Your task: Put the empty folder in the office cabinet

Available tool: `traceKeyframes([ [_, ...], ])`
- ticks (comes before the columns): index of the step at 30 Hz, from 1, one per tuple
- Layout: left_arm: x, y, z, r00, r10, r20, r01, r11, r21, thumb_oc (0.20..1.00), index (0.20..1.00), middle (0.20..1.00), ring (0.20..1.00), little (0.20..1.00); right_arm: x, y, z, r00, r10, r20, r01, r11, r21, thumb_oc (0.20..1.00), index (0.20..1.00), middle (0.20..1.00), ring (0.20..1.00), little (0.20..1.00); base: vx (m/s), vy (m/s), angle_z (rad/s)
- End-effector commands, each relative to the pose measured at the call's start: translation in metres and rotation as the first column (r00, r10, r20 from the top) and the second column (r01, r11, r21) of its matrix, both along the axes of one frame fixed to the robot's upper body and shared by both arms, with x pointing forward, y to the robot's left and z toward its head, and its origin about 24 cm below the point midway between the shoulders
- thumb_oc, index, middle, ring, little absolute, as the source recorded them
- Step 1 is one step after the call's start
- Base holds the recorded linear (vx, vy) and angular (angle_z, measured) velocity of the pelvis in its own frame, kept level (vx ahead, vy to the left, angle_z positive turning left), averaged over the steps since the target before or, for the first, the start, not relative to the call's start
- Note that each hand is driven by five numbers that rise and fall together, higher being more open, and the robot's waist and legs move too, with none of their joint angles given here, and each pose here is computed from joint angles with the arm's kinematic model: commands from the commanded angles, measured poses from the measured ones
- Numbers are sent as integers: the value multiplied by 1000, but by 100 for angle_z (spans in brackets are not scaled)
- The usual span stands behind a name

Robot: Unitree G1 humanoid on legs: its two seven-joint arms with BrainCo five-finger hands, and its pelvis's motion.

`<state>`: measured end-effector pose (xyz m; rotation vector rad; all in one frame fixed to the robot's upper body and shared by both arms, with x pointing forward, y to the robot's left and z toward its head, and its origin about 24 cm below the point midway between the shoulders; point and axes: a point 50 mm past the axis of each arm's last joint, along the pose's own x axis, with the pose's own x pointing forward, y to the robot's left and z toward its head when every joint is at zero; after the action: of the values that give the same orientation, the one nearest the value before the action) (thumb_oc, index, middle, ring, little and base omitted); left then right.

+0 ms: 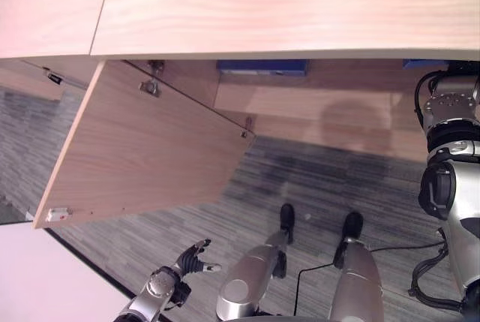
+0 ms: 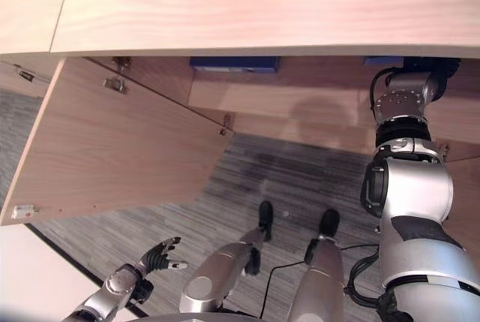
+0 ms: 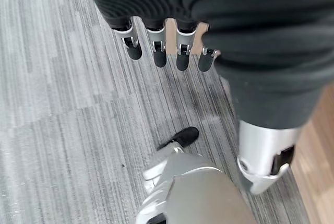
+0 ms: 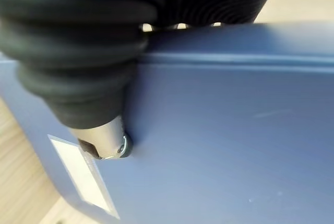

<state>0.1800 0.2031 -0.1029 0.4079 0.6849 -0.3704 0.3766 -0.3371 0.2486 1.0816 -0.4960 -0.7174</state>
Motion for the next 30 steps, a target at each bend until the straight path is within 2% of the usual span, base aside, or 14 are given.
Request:
traceKeyframes([
  [1,-10,16,-3,999,31,-30,-30,999,45,1000,1000,1000,1000,1000,-12,-12,32,990,-79,113,83,996,-26,200,200,200,200,200,-5,24,7],
  [7,12,24,17,995,64,76,-67,997,37,1000,1000,1000,1000,1000,-8,-7,36,992,-60,114,60,998,5,200,200,200,200,200,-35,-6,9],
  [16,18,39,28,988,94,122,-101,994,53,1000,1000,1000,1000,1000,-7,-2,48,988,-49,147,49,999,4,200,200,200,200,200,20,-21,8],
  [19,15,52,34,982,125,138,-134,989,56,1000,1000,1000,1000,1000,-16,-12,65,982,-74,174,80,996,-30,200,200,200,200,200,63,-45,7],
  [23,12,56,36,984,120,134,-128,990,57,1000,1000,1000,1000,1000,-21,-17,79,978,-84,192,98,993,-66,200,200,200,200,200,10,-17,4],
  [30,3,62,32,987,121,103,-128,989,68,1000,1000,1000,1000,1000,-43,-21,135,951,-113,287,169,969,-177,200,200,200,200,200,16,-9,4],
])
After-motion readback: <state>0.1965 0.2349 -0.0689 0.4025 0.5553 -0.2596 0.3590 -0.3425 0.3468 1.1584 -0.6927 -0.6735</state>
